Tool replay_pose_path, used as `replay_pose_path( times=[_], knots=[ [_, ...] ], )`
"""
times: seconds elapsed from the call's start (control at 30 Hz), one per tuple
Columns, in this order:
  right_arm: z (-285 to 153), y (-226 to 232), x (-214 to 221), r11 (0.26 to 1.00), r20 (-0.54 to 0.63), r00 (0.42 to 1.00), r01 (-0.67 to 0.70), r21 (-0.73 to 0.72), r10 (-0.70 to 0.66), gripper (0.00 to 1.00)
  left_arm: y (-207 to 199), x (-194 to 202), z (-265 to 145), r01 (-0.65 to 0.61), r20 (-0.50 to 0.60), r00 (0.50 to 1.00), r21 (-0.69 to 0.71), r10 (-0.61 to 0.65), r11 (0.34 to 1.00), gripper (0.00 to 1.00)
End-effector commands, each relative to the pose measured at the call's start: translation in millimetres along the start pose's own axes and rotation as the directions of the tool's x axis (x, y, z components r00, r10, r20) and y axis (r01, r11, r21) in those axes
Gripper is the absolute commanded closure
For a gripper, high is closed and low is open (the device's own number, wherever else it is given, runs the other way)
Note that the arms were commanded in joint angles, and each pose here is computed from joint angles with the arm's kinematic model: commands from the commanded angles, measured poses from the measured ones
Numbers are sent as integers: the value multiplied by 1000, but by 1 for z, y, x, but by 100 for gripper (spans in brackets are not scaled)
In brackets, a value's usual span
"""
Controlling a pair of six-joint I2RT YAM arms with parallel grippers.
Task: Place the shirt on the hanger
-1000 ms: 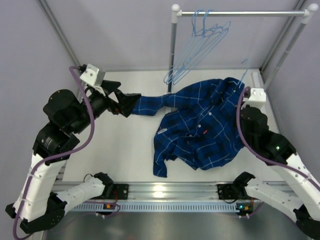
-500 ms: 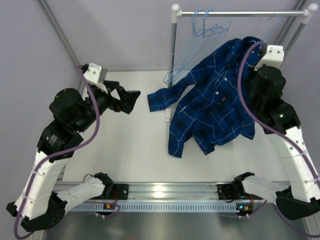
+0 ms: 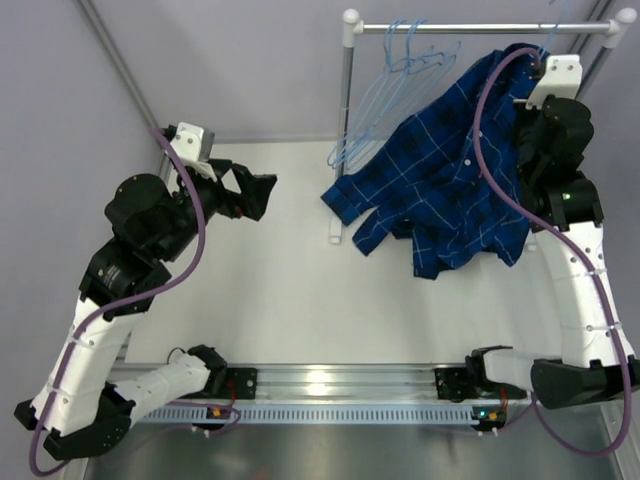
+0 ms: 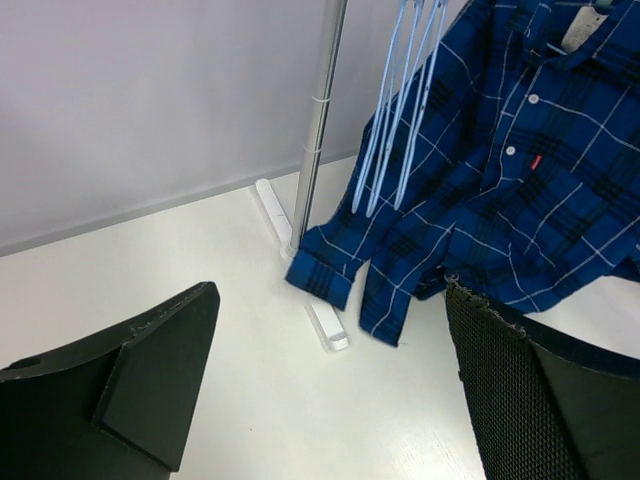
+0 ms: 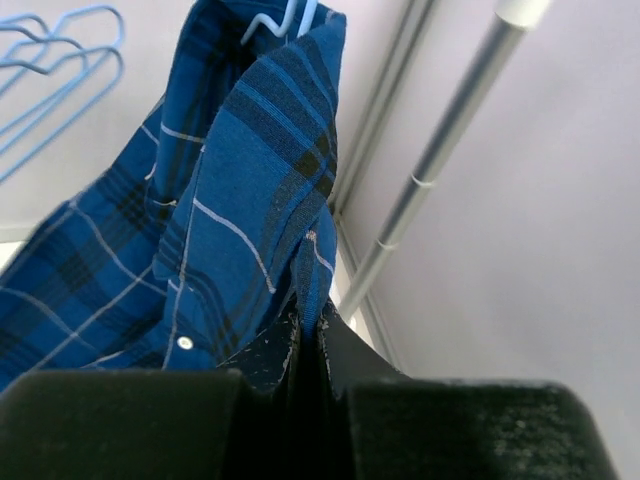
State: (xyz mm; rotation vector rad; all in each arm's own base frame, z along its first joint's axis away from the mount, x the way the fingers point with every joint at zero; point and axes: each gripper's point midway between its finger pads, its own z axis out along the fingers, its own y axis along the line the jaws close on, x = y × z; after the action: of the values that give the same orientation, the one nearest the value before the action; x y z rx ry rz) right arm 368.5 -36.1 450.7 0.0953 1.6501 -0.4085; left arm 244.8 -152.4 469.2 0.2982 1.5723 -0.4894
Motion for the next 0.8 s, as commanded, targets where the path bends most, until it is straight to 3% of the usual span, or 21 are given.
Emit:
replay_pose_path(
  times=[0.0, 0.3, 0.77],
  knots=[
    [-9, -9, -63, 999, 250, 968, -29, -27, 35, 100, 5, -13, 3, -14, 57, 998, -25, 16, 1000, 2],
    [16, -17, -58, 1000, 235, 972, 15, -5, -14, 100, 11, -6, 9, -21, 45, 999, -62, 24, 998, 2],
    [50, -46, 13, 999, 121, 992, 36, 30, -40, 100, 24, 17, 18, -19, 9, 1000, -124, 21, 992, 2]
  ],
)
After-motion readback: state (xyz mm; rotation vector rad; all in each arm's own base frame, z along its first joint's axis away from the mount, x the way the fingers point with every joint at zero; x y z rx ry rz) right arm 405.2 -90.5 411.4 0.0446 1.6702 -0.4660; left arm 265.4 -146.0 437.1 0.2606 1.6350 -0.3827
